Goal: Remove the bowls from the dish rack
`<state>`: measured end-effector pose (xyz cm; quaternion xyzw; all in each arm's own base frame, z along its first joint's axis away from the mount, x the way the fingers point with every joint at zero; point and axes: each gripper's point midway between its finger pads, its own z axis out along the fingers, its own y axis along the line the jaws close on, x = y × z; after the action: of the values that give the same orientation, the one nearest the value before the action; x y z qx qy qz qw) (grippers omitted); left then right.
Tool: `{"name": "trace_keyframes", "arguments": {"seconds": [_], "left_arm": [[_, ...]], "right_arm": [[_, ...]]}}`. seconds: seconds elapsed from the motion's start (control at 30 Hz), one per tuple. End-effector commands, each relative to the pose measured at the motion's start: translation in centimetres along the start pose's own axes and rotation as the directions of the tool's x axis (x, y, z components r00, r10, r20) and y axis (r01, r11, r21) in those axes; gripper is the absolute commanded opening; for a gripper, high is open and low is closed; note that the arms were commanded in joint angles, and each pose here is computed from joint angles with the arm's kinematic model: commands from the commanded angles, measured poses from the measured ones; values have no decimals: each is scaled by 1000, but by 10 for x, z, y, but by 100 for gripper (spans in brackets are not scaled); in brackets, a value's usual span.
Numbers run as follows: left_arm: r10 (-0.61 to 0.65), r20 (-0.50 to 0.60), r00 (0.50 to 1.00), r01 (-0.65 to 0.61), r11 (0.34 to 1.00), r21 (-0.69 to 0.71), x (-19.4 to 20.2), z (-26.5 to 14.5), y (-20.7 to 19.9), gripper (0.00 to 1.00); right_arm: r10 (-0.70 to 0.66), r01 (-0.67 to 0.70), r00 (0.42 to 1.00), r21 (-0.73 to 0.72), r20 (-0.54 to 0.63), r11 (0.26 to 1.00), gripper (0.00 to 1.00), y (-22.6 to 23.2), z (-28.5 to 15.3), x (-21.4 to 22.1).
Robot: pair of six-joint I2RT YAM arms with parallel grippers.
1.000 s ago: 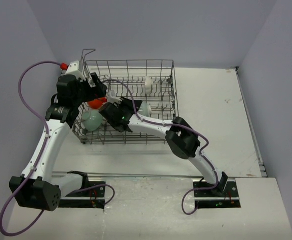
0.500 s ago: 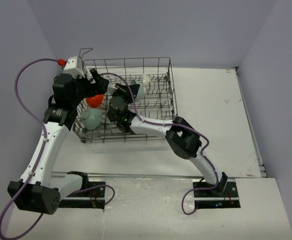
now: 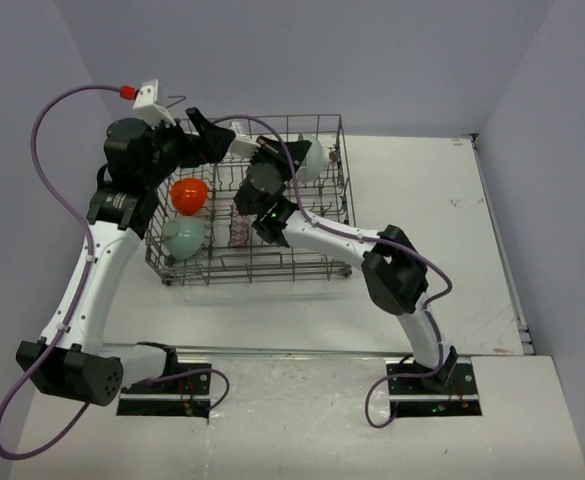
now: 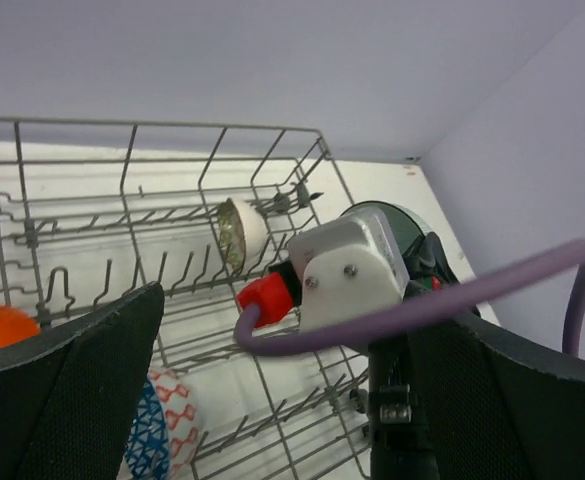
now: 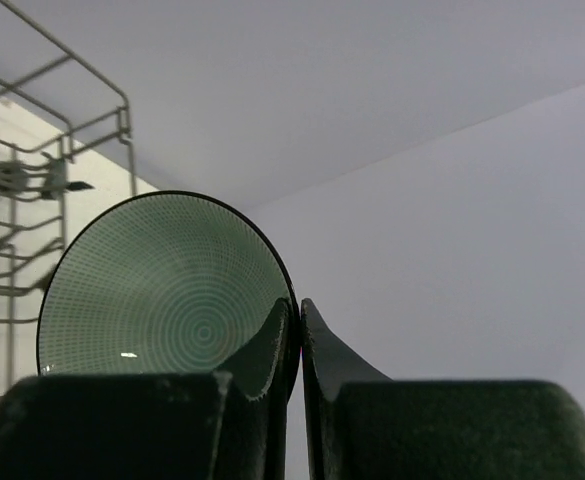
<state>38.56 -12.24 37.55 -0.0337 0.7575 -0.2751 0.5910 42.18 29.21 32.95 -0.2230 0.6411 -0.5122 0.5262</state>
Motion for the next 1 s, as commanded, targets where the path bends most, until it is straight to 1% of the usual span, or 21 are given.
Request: {"name": "trace_keyframes", "arguments": {"seconds": [0.0, 0.07, 0.17, 0.2, 0.27, 0.3, 0.33, 0.37, 0.4, 0.43, 0.5, 0.53, 0.57, 0.6, 0.63, 0.67, 0.73, 0.77, 0.83, 0.9, 0.97], "left_arm": [[-16, -175, 984, -22, 977, -213, 38, -7, 54, 100], [-34, -213, 976, -16, 974, -228, 44, -1, 58, 100], [-47, -241, 969, -8, 975, -223, 49, 2, 58, 100], [-42, -236, 971, -10, 977, -213, 50, 4, 58, 100], [-25, -213, 977, -20, 979, -205, 46, 6, 57, 100], [-17, -207, 978, -26, 978, -205, 44, 6, 58, 100], [-15, -204, 979, -29, 977, -213, 45, 6, 60, 100], [-11, -197, 980, -32, 977, -213, 44, 8, 61, 100], [-4, -197, 980, -38, 977, -211, 44, 9, 61, 100], [-4, -198, 980, -38, 977, -210, 44, 9, 61, 100], [-5, -198, 980, -34, 980, -196, 44, 12, 59, 100], [-5, -201, 980, -31, 983, -180, 45, 12, 57, 100], [-3, -190, 982, -30, 985, -169, 43, 14, 54, 100], [-4, -191, 981, -25, 989, -149, 42, 15, 50, 100], [-2, -197, 980, -26, 990, -139, 43, 18, 49, 100], [6, -190, 982, -30, 992, -122, 38, 19, 45, 100], [15, -183, 983, -34, 995, -97, 34, 19, 39, 100], [22, -171, 985, -37, 996, -84, 30, 19, 36, 100], [32, -154, 988, -40, 998, -46, 24, 16, 27, 100], [29, -135, 990, -32, 999, -19, 16, 15, 19, 100], [22, -124, 992, -21, 1000, 7, 12, 14, 12, 100]], "right_arm": [[551, -507, 818, 247, -165, 826, 0, -177, 44, 77], [554, -495, 811, 283, -189, 821, 0, -196, 53, 93], [592, -519, 784, 325, -187, 790, 0, -223, 57, 110], [609, -539, 776, 332, -161, 774, 0, -235, 56, 112], [653, -588, 748, 337, -119, 735, 0, -242, 53, 115], [689, -626, 718, 342, -96, 700, 0, -249, 51, 117], [761, -705, 647, 347, -42, 619, 0, -268, 44, 122], [789, -735, 613, 348, -23, 581, 0, -276, 42, 123], [810, -758, 587, 346, -9, 553, 0, -282, 39, 122], [816, -766, 578, 342, -4, 545, 0, -282, 39, 119], [841, -789, 541, 347, 3, 507, 0, -291, 38, 115], [839, -786, 545, 346, -6, 513, 0, -285, 40, 110], [848, -794, 530, 347, -6, 499, 0, -287, 40, 109], [847, -793, 531, 345, -11, 501, 0, -284, 40, 107], [831, -776, 556, 342, -24, 530, 0, -276, 41, 103], [825, -771, 564, 340, -26, 538, 0, -272, 42, 103], [827, -776, 562, 336, -18, 535, 0, -266, 42, 104], [819, -769, 573, 333, -20, 546, 0, -263, 42, 106], [819, -772, 574, 328, -9, 545, 0, -263, 41, 107], [806, -764, 592, 320, 1, 561, 0, -263, 41, 106], [807, -766, 590, 320, 7, 557, 0, -268, 40, 108]]}}
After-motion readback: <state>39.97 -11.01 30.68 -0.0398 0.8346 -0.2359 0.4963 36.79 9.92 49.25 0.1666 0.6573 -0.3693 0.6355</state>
